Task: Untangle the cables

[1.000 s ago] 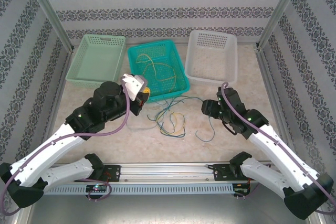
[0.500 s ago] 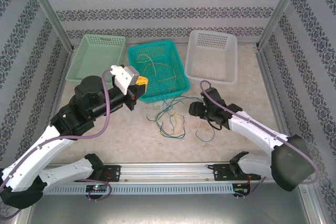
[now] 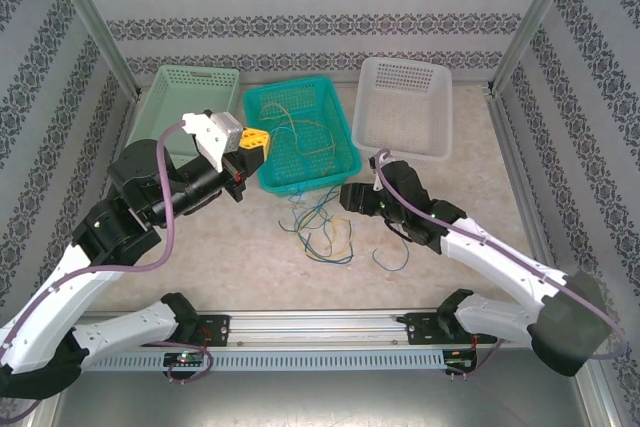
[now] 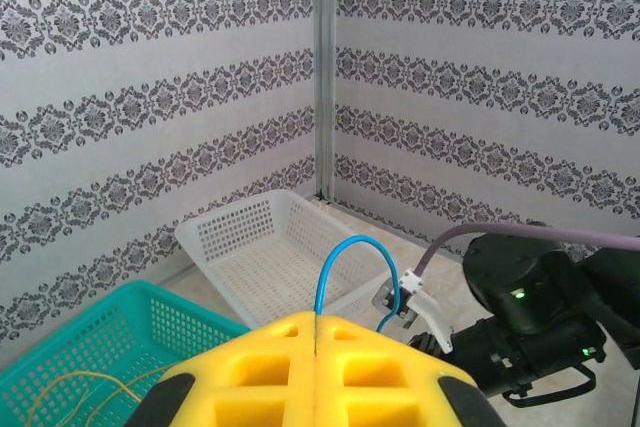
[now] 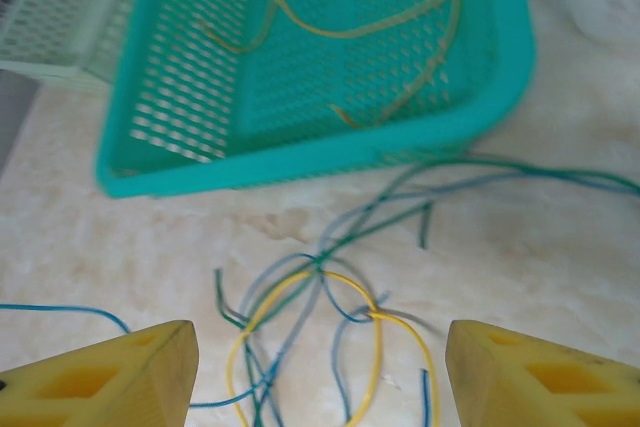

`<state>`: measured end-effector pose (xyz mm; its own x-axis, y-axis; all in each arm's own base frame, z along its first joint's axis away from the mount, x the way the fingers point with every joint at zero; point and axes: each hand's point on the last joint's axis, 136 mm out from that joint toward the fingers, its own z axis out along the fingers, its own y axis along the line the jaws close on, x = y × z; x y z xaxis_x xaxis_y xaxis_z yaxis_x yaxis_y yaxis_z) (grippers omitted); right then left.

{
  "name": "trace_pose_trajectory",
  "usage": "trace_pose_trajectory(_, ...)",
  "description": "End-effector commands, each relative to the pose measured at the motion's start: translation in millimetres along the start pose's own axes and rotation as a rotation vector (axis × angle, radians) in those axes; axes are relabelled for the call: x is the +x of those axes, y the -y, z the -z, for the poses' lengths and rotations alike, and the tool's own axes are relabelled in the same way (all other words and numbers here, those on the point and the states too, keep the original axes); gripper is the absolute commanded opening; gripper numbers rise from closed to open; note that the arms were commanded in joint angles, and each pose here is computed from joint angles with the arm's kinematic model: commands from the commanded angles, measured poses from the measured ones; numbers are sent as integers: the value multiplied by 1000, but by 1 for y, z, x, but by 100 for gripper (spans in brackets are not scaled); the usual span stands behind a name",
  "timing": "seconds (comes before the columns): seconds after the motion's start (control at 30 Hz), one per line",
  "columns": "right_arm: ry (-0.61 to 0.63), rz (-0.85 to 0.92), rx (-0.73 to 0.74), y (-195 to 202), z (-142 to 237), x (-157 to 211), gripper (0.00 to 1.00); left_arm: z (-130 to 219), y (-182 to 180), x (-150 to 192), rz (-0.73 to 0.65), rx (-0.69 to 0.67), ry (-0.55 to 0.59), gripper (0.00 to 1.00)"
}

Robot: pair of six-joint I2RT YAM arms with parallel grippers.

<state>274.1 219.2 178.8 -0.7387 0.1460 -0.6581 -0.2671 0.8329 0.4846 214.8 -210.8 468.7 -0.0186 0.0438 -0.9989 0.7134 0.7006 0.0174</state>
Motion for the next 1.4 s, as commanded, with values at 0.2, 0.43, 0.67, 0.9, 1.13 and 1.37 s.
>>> trace_pose_trajectory(0.2, 104, 186, -220, -65, 10, -14, 72, -1, -5, -18, 18, -30, 61, 0)
trace_pose_trajectory(0.43, 120, 239, -374, -103, 9, -7, 75, -11, -9, -16, 29, -51, 64, 0)
trace_pose_trajectory(0.67, 90, 261, -436, -114, 9, 11, 73, -17, -19, -12, 5, -109, 47, 0)
trace_pose_trajectory(0.9, 56, 282, -462, -132, -6, 26, 72, -25, -16, -16, 23, -84, 63, 0)
trace_pose_trajectory(1.13, 35, 285, -443, -138, -43, 31, 69, -24, -13, -21, 29, -69, 79, 0)
trace_pose_trajectory(1.37, -1, 278, -370, -118, -53, 45, 14, -13, -25, -21, -13, -140, 65, 0)
